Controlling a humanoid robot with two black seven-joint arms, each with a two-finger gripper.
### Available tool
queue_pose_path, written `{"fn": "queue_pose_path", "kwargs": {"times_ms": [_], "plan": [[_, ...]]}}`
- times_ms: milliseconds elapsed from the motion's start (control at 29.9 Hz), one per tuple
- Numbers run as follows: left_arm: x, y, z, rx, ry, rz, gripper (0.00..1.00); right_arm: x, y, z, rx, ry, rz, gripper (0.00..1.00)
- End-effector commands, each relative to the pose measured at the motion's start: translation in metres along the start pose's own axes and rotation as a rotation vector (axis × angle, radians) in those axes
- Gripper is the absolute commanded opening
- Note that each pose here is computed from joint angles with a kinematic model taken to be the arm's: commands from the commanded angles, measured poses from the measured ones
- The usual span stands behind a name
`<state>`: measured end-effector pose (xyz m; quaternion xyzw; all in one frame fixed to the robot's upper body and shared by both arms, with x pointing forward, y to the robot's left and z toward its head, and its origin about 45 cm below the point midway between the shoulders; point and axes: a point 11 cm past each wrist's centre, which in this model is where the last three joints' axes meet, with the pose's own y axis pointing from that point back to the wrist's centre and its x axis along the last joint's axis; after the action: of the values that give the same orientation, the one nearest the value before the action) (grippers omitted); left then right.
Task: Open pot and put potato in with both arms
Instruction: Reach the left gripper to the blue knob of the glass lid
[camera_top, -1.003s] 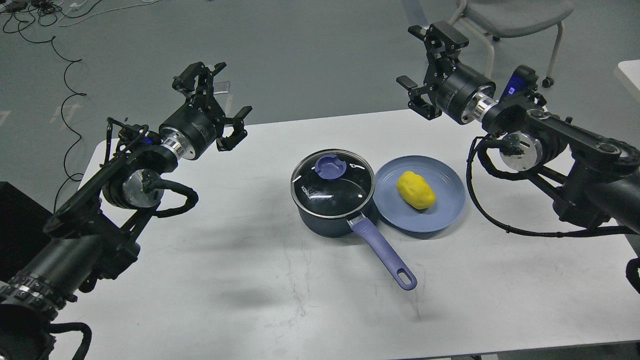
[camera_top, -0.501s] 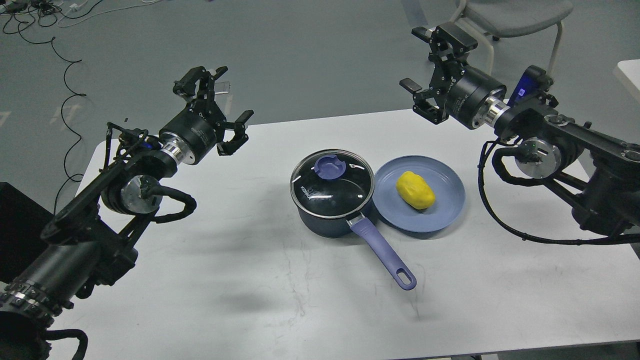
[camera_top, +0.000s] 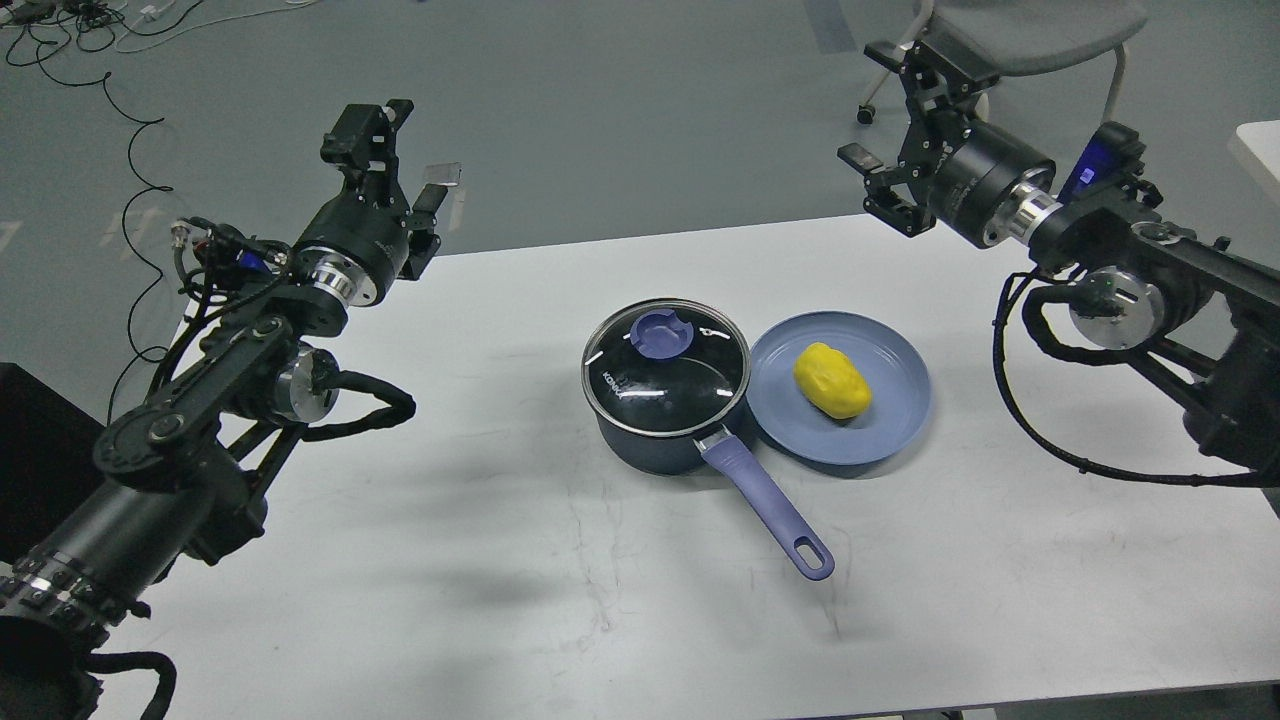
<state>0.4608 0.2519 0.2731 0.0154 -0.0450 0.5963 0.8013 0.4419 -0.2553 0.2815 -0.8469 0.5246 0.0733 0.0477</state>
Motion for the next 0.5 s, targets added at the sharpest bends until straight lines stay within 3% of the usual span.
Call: {"fn": "queue_pose_path", "kwargs": {"times_ms": [0, 134, 234, 468], "plan": [[0.001, 0.012, 0.005, -0.01, -0.24, -0.066, 0.98, 0.033, 0.021, -0.011, 0.05, -0.066, 0.084, 1.0], [-0.001, 0.019, 0.004, -0.005, -0.392, -0.12, 0.98, 0.051, 0.042, -0.003, 0.045, -0.129, 0.098, 1.0], [-0.006, 0.016, 0.018, -0.117, -0.783, -0.122, 0.98, 0.066, 0.06, 0.01, 0.017, -0.158, 0.138, 1.0], [-0.057, 0.023, 0.032, -0.334, -1.233, -0.314, 0.98, 0.074, 0.068, 0.013, 0.015, -0.173, 0.168, 1.0]]}}
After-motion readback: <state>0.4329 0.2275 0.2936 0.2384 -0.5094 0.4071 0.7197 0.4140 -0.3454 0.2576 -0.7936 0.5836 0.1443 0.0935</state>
